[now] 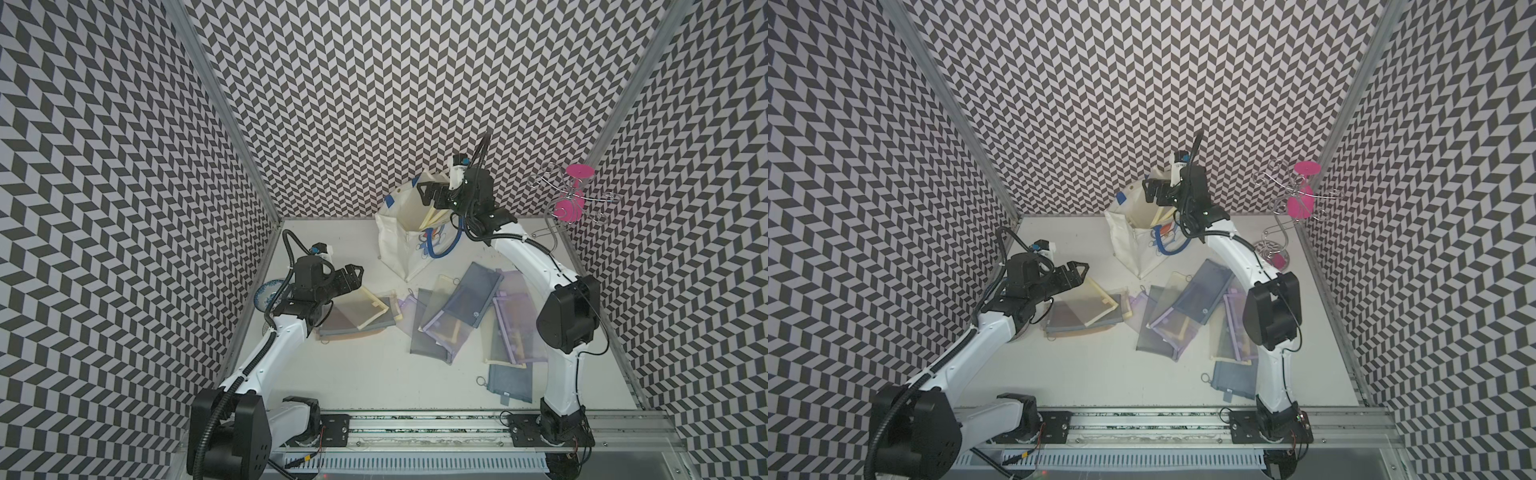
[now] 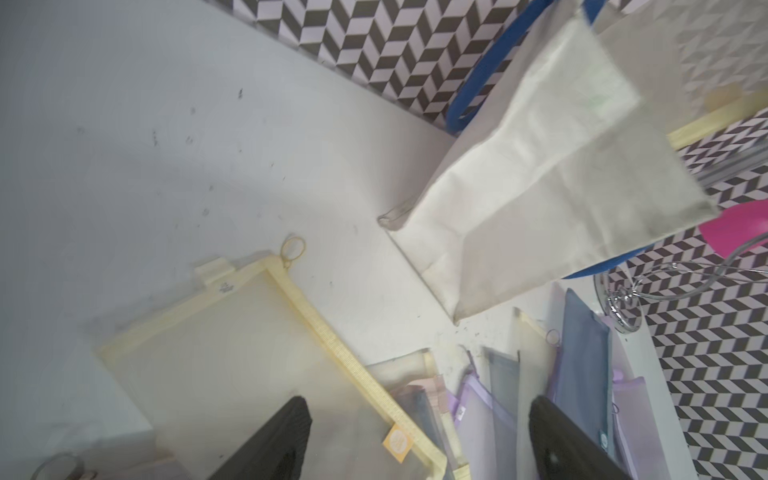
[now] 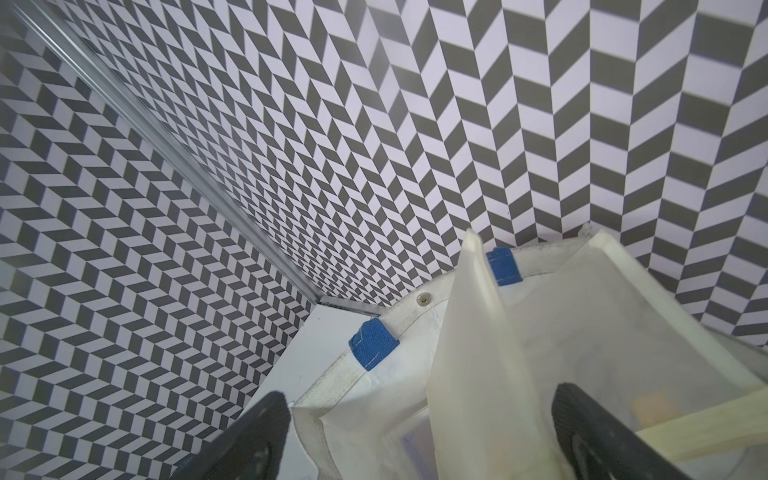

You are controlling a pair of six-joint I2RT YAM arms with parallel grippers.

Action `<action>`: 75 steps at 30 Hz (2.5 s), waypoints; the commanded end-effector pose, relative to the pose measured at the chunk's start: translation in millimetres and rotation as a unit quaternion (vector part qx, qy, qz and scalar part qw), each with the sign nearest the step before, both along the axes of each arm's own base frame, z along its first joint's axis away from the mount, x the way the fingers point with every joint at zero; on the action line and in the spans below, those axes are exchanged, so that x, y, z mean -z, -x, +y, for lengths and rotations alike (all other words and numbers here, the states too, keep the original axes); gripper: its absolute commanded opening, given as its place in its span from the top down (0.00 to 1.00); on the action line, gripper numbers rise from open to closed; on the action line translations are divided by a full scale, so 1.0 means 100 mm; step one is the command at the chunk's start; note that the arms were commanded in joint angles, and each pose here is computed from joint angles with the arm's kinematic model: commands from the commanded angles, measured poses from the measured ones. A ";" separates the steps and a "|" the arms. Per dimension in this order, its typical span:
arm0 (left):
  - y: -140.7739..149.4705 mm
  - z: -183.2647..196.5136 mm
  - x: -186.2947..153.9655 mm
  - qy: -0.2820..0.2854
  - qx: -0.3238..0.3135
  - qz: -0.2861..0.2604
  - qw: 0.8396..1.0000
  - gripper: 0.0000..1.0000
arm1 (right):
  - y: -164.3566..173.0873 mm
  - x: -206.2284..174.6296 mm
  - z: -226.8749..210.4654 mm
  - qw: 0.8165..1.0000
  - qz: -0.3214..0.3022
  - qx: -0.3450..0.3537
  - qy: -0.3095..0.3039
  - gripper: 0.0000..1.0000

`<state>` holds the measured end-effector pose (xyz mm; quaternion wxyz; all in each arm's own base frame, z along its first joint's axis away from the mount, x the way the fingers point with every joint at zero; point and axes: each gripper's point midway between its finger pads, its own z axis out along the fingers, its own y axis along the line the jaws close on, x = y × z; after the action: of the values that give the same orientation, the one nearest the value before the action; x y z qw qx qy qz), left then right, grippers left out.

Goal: Put the pencil pouch into the canvas bag
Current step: Place the pencil pouch in the canvas bag, then adjust the canvas bag at the center of the board.

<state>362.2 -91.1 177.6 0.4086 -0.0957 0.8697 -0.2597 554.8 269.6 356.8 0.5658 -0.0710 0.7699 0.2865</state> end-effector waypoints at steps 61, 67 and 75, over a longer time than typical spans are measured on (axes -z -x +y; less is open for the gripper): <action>-1.43 -1.06 -0.95 -0.048 0.028 -0.080 0.995 1.00 | 0.39 0.44 -0.39 0.994 0.053 -0.062 -0.066 0.90; -1.36 -0.83 -0.86 -0.065 0.025 -0.084 0.994 1.00 | 0.82 0.47 -0.47 0.996 0.047 -0.052 -0.055 0.89; -1.41 -0.74 -0.87 -0.100 0.015 -0.104 0.989 1.00 | 0.93 0.89 -0.64 0.996 0.085 -0.030 -0.022 0.35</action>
<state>493.9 -178.8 246.2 0.4619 -0.0170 0.8593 -0.2191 456.3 215.8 249.7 0.4537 -0.0529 0.8196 0.3460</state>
